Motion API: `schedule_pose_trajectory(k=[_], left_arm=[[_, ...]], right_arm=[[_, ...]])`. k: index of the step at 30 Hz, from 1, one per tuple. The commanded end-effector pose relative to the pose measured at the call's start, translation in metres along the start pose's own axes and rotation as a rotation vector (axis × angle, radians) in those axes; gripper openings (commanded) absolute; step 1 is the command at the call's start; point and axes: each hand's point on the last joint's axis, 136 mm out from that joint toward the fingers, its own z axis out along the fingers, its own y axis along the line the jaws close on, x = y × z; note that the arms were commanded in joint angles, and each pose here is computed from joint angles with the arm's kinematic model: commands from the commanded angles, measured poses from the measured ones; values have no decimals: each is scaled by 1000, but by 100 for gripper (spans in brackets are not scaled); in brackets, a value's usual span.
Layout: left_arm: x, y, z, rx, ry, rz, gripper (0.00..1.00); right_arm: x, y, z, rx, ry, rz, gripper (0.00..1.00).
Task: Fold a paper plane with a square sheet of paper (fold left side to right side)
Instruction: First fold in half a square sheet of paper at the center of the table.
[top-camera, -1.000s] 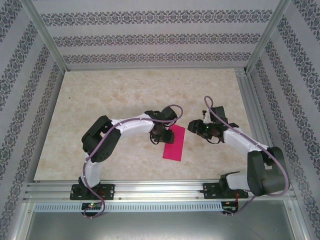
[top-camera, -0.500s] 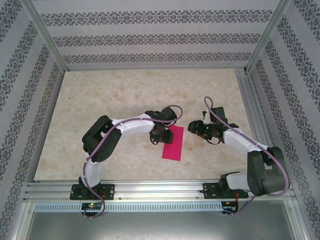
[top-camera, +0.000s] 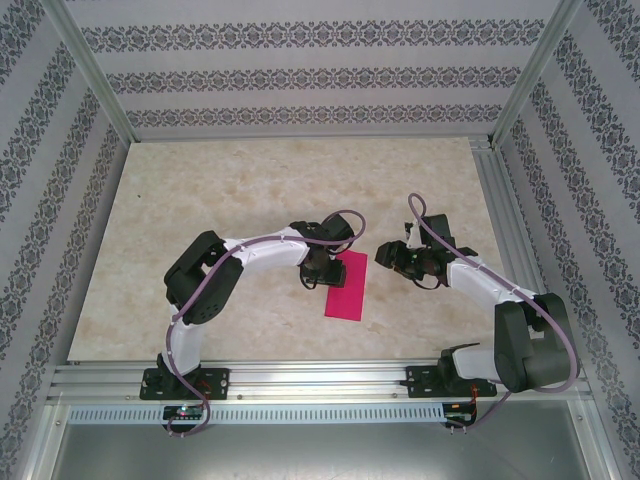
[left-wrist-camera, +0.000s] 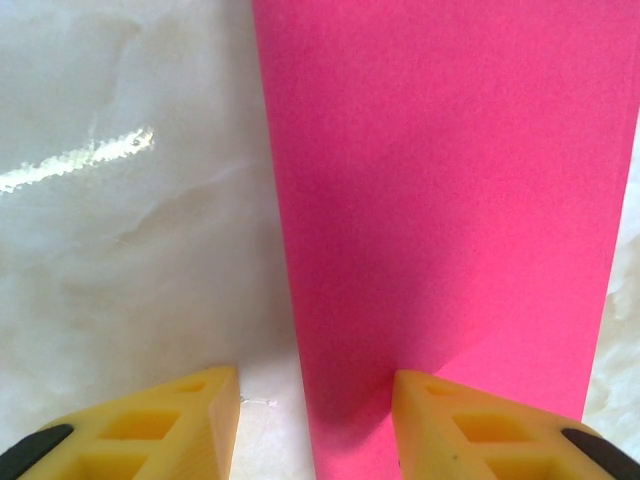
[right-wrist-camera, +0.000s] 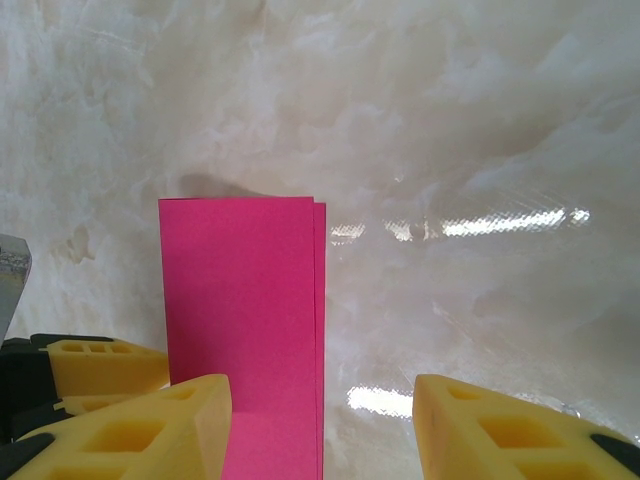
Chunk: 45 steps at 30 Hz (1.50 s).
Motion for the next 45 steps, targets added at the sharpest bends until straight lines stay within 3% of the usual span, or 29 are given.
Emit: schedule_pose_trajectory(k=[1,21,30,45], left_arm=[[3,-5,6,-4,17,13,45],[6,-12,7,-2,26,63,49],[2,-6,5,-35,7,35,43],[4,-6,5,-36,20,60,43]], right_arm=[[4,-2,2,-13,11,-14,51],[5,-2,3,-17,15,-9,51],[4,-1,3,-20,14,-10,51],[5,0,4,-26,21,-9,52]])
